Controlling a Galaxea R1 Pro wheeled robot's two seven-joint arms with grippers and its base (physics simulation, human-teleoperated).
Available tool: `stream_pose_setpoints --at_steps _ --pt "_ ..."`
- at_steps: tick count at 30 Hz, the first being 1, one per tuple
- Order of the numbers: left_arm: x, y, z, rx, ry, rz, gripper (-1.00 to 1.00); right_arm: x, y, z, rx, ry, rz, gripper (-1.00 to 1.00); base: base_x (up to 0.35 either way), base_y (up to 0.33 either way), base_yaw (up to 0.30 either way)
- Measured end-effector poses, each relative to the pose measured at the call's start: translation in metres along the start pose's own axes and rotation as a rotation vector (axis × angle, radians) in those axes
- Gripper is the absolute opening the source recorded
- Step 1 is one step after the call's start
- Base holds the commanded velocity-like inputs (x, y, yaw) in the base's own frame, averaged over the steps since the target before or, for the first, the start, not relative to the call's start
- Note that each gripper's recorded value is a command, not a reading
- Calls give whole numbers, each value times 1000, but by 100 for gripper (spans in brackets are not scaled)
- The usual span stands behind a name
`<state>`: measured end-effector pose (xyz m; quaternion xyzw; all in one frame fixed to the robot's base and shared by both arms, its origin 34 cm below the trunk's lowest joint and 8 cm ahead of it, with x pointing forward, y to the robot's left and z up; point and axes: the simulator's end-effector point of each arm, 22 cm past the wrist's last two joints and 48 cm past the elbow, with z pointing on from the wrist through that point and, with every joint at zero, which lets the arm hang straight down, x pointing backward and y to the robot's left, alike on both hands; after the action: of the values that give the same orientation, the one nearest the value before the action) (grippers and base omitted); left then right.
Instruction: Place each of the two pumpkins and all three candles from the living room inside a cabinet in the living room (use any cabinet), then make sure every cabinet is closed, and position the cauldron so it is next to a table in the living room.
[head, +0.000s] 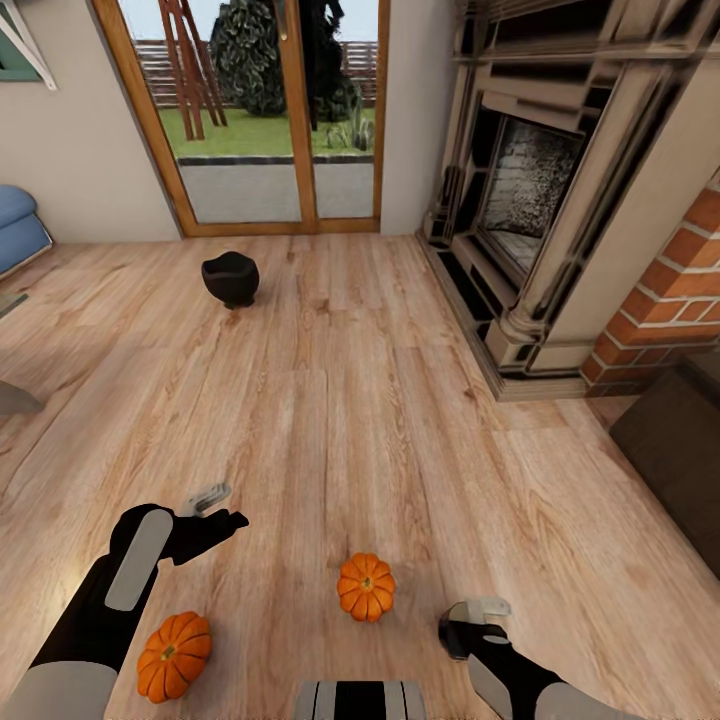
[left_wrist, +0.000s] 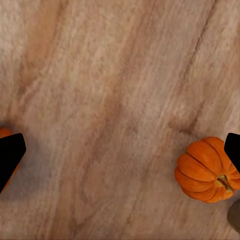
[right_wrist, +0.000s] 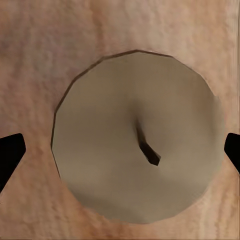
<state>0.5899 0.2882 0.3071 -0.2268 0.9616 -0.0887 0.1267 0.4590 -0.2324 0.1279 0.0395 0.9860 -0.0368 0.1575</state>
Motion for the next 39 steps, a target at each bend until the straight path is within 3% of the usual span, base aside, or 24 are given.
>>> stream_pose_setpoints --at_steps 13,39 --pt "0 0 0 0 0 0 100 -15 1 1 0 -19 3 100 0 0 0" --pt "9 7 14 -14 28 -4 100 1 -6 10 19 11 -9 100 0 0 0"
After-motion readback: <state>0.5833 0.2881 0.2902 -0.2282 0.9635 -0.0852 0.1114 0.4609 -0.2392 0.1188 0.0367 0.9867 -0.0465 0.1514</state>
